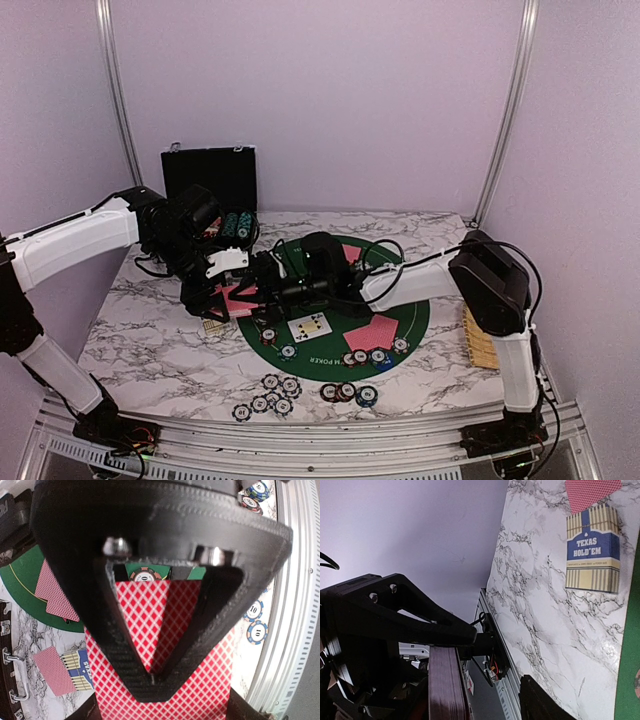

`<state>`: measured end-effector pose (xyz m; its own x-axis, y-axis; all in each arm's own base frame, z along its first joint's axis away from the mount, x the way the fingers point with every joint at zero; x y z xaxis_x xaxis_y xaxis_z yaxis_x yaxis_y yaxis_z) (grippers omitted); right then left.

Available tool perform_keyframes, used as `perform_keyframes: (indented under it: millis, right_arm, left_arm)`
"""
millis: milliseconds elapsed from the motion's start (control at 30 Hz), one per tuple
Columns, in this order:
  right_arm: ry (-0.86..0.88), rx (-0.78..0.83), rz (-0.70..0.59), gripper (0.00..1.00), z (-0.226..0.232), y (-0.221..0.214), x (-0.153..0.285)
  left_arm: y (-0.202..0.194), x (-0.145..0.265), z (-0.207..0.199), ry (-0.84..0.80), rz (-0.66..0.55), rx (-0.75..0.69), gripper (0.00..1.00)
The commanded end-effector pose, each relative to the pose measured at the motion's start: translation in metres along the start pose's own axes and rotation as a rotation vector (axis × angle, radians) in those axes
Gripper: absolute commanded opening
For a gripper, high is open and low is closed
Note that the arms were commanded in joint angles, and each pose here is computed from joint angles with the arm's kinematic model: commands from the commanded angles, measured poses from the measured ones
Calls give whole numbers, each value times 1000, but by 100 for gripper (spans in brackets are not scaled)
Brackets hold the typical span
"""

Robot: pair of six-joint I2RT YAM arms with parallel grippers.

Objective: Distribute texas hold em gaming equipment

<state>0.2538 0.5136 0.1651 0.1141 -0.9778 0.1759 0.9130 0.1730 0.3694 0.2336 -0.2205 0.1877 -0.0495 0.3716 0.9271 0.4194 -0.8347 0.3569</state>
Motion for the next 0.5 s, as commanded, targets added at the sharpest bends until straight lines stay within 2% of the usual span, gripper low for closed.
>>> perform_keyframes:
  millis: [0,200,467]
  right_arm:
    - [-49,-1,-5,54,-3,4,17]
    - [-39,14,-8,49,7,5,26]
    - [9,20,-20,52,21,4,35]
  left_arm:
    - [-2,12,-7,0,-15,-21,0]
    - [-4,10,-6,0,-8,-20,0]
    - [-8,4,-3,10,22,-14,0]
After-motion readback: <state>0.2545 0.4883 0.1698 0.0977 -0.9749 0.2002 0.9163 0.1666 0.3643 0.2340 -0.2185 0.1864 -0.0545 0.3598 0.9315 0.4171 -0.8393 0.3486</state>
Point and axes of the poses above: each gripper's point midway between its finger pads, its own x axis back along the fingers, its own z axis along the line the jaws close on, y = z × x, the point moved 3 cm from there along x, back along the fingers, and after that the axes turned 13 degrees about x, right-handed, at the moved point
